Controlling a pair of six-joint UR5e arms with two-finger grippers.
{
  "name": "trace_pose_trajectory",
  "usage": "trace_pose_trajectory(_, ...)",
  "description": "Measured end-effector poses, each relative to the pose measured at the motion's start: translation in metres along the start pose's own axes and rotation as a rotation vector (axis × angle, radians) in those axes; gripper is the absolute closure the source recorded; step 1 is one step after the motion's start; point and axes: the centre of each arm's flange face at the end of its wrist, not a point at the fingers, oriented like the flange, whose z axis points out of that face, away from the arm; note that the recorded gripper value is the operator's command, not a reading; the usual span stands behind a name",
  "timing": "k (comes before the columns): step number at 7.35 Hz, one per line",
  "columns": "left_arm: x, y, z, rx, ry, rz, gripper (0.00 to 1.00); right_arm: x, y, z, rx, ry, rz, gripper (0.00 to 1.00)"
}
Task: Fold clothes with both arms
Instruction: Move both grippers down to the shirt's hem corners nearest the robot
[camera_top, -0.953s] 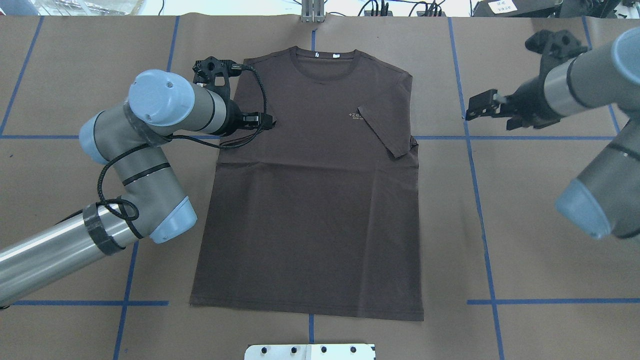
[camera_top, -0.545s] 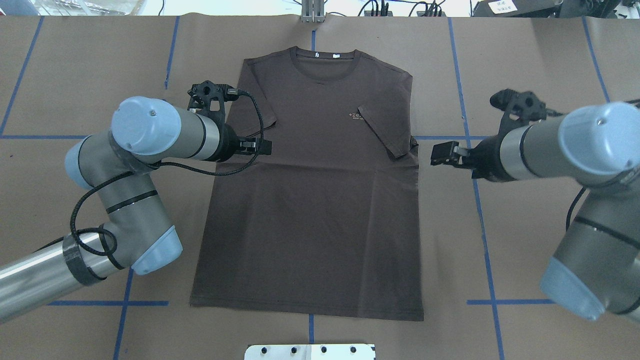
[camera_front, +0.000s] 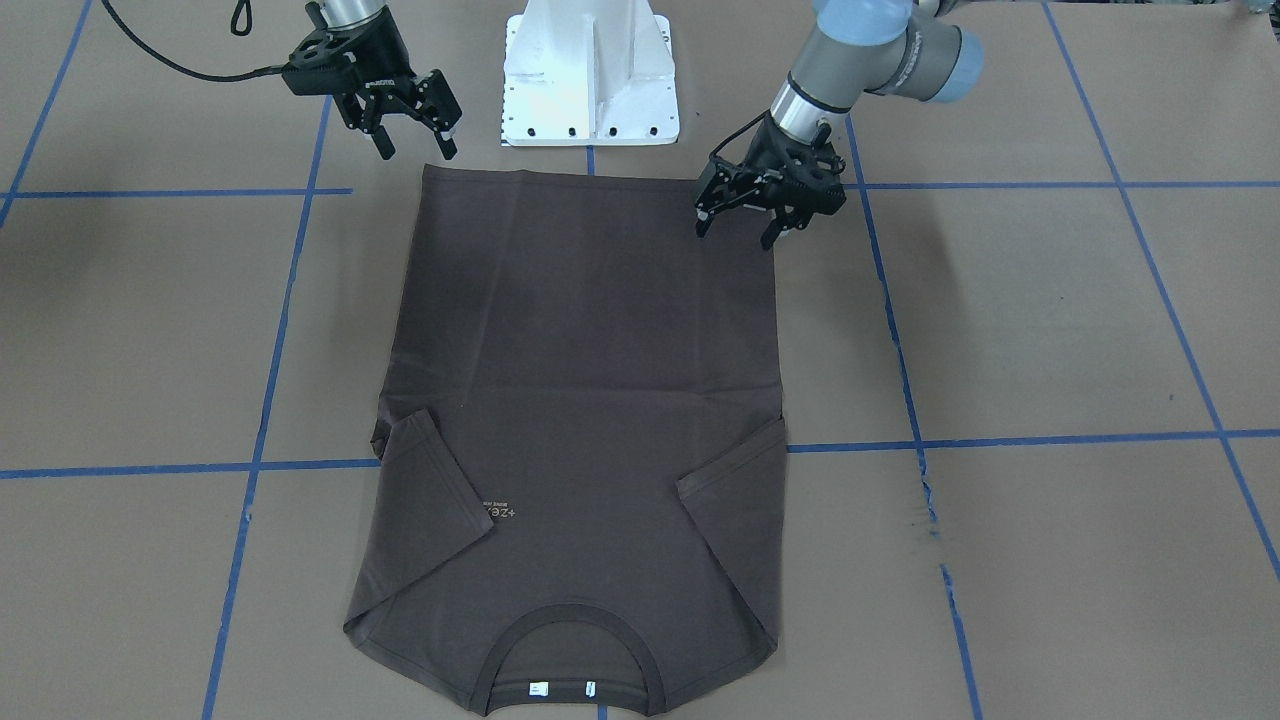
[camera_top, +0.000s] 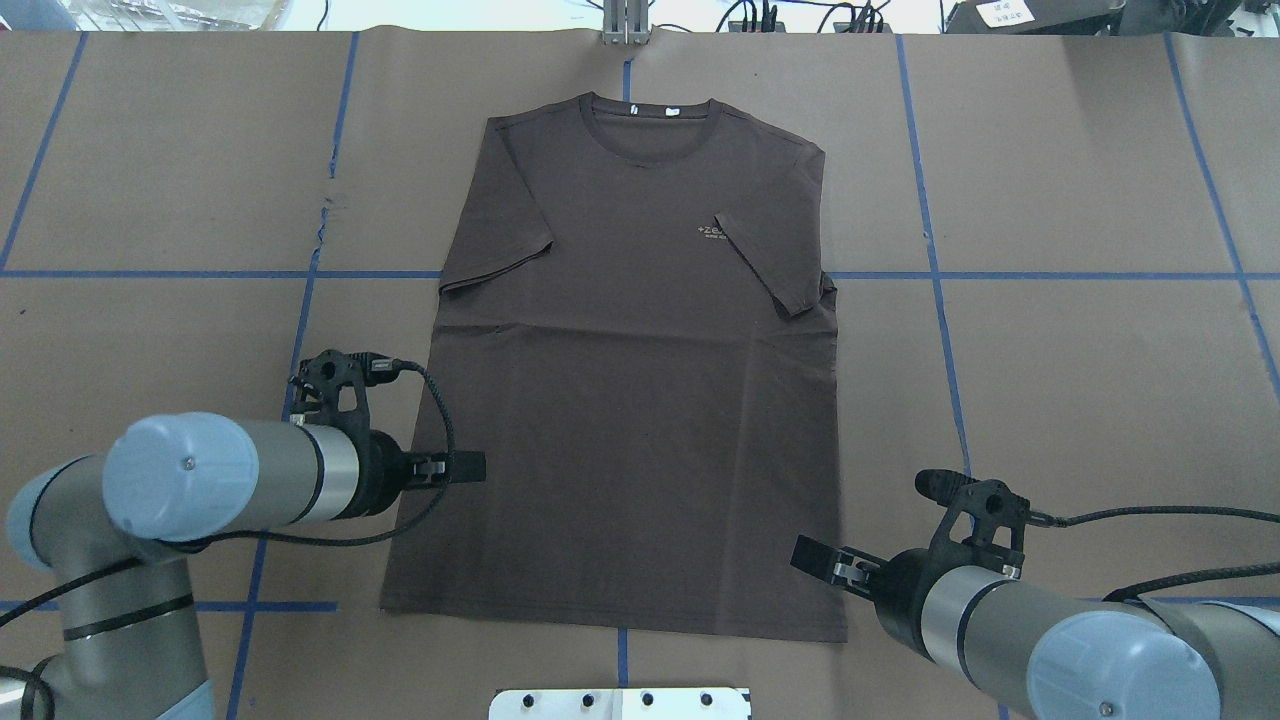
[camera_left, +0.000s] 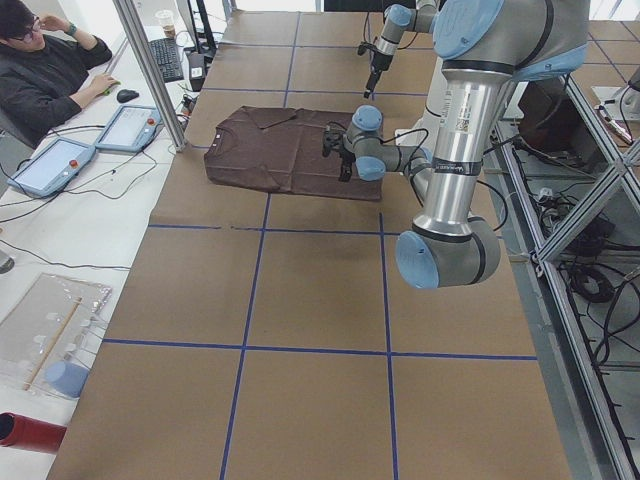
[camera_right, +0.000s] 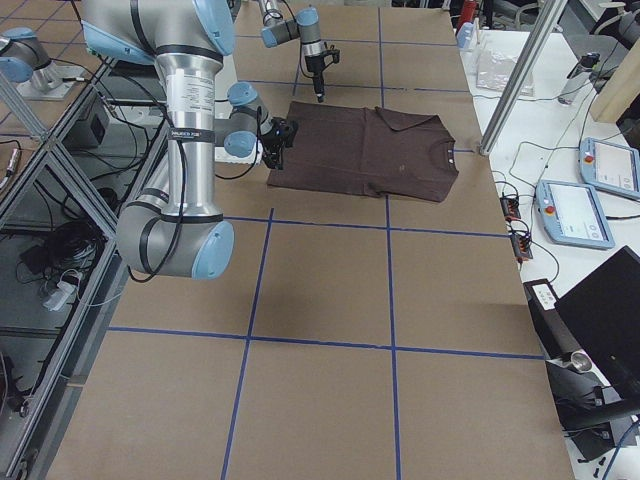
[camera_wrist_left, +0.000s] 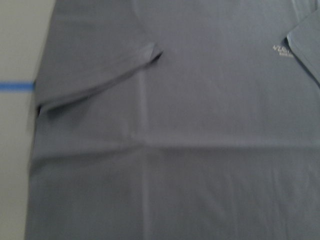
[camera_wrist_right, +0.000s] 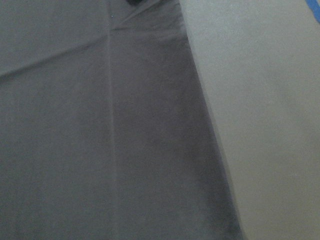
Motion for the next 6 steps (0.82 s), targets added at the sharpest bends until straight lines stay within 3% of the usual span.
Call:
trace_pose_trajectory(3,-0.022,0.076,0.01,-0.06,-0.058,-0.084,0.39,0.002,0.006,0.001,0.005,0.002,-0.003,0.0)
trace_pose_trajectory(6,-0.031,0.095,0.017,-0.065,-0.109,-0.087,0.4,0.003,0.007,0.001,0.01,0.0,-0.008,0.0)
